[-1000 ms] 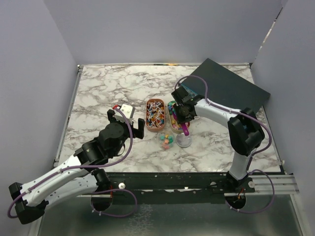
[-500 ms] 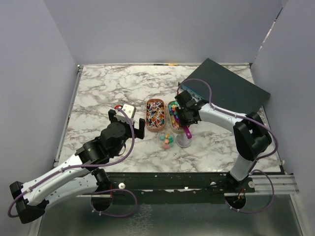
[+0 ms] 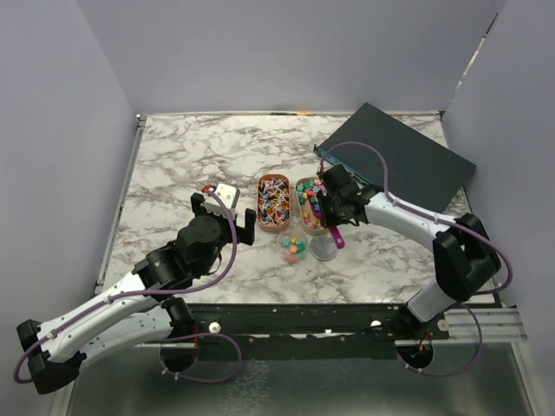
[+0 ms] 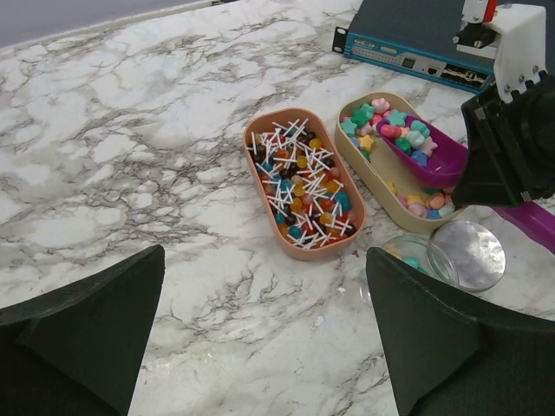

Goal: Pack the candies
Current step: Scoop the fake candies from the storage box, then place the fake candies in the packing bottle.

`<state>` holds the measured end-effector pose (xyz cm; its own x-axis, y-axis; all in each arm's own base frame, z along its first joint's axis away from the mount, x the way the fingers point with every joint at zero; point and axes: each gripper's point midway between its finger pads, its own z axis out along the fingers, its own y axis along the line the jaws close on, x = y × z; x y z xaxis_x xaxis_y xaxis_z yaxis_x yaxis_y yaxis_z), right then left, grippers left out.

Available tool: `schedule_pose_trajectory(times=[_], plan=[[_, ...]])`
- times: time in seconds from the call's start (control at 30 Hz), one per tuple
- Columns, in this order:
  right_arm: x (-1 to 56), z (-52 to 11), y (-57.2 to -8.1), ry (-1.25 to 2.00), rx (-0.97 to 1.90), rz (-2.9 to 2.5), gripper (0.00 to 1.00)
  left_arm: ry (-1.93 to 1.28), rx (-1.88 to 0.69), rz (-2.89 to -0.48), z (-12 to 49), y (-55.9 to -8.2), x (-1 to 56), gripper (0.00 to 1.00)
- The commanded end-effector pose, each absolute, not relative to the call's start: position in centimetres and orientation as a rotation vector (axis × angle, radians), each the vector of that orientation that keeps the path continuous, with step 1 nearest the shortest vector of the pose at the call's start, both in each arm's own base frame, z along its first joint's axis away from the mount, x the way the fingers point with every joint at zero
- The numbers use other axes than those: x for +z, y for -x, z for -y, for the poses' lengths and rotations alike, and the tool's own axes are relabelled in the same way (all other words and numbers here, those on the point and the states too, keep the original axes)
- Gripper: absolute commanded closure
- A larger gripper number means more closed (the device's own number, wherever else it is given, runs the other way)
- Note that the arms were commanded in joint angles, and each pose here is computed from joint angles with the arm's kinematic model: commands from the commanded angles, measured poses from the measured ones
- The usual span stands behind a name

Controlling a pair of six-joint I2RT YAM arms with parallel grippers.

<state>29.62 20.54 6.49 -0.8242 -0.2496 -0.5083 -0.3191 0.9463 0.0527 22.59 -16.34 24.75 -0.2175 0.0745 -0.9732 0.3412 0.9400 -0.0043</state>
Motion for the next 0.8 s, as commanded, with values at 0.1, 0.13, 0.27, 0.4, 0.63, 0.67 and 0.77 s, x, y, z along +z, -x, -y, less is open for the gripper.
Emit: schedule_pose_trajectory(times=[0.1,0.13,0.27,0.4,0.63,0.67,0.77], plan=[[9.4,-20.7,-29.6,0.427,0.271,-2.454,0.99,-0.32,-0.253,-1.804,16.4,-22.5,23.9,0.01],[9.6,-20.7,-29.4,0.439,0.284,-2.439,0.99,-0.322,-0.255,-1.807,16.5,-22.5,23.8,0.01],[11.1,-20.7,-28.8,0.494,0.327,-2.364,0.99,-0.317,-0.265,-1.808,16.6,-22.5,23.8,0.01],[12.7,-20.7,-28.1,0.561,0.363,-2.274,0.99,-0.315,-0.284,-1.814,16.9,-22.4,23.7,0.01],[16.0,-22.0,-25.4,0.812,0.511,-2.014,0.99,-0.309,-0.328,-1.816,17.3,-22.1,24.0,0.01],[16.3,-22.1,-25.0,0.858,0.519,-1.974,0.99,-0.312,-0.335,-1.814,17.5,-22.1,24.1,0.01],[17.2,-22.3,-23.8,0.987,0.54,-1.873,0.99,-0.313,-0.361,-1.8,17.8,-22.1,25.2,0.01]])
